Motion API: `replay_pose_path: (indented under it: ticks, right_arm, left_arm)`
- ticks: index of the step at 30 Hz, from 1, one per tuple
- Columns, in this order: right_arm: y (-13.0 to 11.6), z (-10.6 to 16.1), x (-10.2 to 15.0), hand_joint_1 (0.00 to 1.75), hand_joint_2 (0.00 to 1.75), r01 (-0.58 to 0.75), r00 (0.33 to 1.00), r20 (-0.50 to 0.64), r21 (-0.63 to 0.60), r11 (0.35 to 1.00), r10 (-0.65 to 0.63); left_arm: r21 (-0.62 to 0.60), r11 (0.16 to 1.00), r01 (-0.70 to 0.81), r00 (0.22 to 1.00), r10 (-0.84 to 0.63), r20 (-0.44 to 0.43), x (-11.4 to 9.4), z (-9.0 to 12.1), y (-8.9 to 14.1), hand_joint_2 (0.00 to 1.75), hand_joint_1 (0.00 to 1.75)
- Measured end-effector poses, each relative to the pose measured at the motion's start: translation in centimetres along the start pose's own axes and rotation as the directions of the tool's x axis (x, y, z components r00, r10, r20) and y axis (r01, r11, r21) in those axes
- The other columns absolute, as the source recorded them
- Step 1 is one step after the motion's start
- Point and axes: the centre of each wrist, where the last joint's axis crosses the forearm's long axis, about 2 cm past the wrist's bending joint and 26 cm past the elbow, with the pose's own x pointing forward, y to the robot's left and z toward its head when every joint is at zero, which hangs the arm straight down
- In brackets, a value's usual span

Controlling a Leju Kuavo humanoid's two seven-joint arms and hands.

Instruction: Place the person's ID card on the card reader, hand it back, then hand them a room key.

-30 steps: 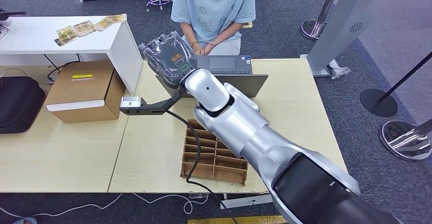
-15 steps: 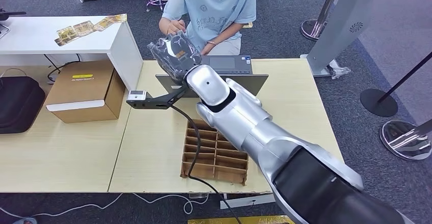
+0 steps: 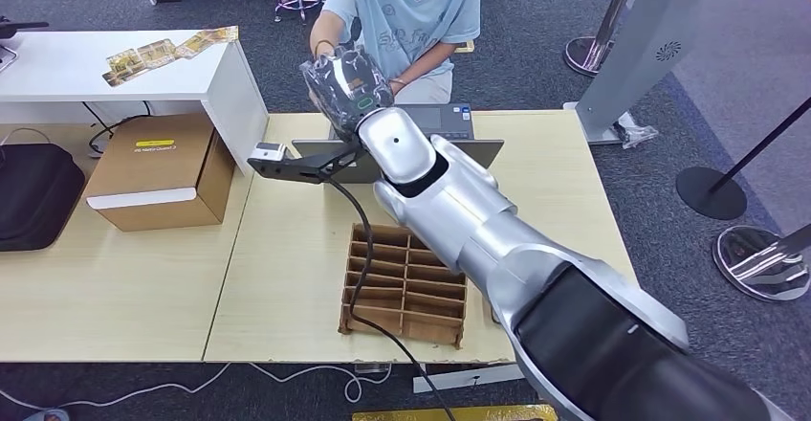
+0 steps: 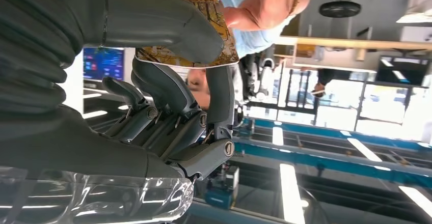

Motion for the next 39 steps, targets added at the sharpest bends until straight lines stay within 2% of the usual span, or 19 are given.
replay_pose_path:
  ticks: [11, 12, 13, 15, 16, 17, 32, 39]
  right_arm:
    - [0.9, 0.1, -1.5, 1.75, 1.75, -0.094, 0.995, -0.012, 0.021, 0.995, 0.094]
    - [1.0, 0.1, -1.5, 1.57, 1.75, -0.099, 0.995, -0.011, 0.022, 0.995, 0.099]
    - [1.1, 0.1, -1.6, 1.25, 1.75, -0.1, 0.995, -0.011, 0.024, 0.995, 0.101]
    - [1.1, 0.2, -1.7, 0.38, 1.75, -0.097, 0.995, -0.013, 0.028, 0.995, 0.098]
    - [1.1, 0.2, -1.7, 0.12, 1.75, -0.094, 0.995, -0.014, 0.029, 0.995, 0.094]
    - [1.1, 0.2, -1.8, 0.0, 1.75, -0.091, 0.996, -0.015, 0.03, 0.995, 0.092]
    - [1.2, 0.1, -2.5, 0.0, 1.75, -0.071, 0.997, -0.034, 0.034, 0.997, 0.072]
    - [2.0, 0.5, -3.9, 0.0, 1.75, -0.053, 0.998, -0.025, 0.014, 0.999, 0.053]
  left_arm:
    - [0.004, 1.0, 0.011, 1.0, -0.011, -0.007, 0.0, 0.0, 0.0, 0.0, 0.0]
    - [0.004, 1.0, 0.012, 1.0, -0.012, -0.008, 0.1, 0.0, 0.0, 0.0, 0.0]
    - [0.003, 1.0, 0.013, 1.0, -0.013, -0.008, 0.1, 0.0, 0.0, 0.0, 0.0]
    - [0.003, 1.0, 0.014, 1.0, -0.014, -0.008, 0.1, 0.0, 0.0, 0.0, 0.0]
    - [0.003, 1.0, 0.014, 1.0, -0.014, -0.008, 0.1, 0.0, 0.0, 0.0, 0.0]
    - [0.003, 1.0, 0.014, 1.0, -0.014, -0.008, 0.1, 0.0, 0.0, 0.0, 0.0]
    - [0.0, 1.0, 0.014, 1.0, -0.014, -0.007, 0.1, 0.0, 0.0, 0.0, 0.0]
    - [-0.003, 1.0, 0.007, 1.0, -0.007, -0.002, 0.1, 0.0, 0.0, 0.0, 0.0]
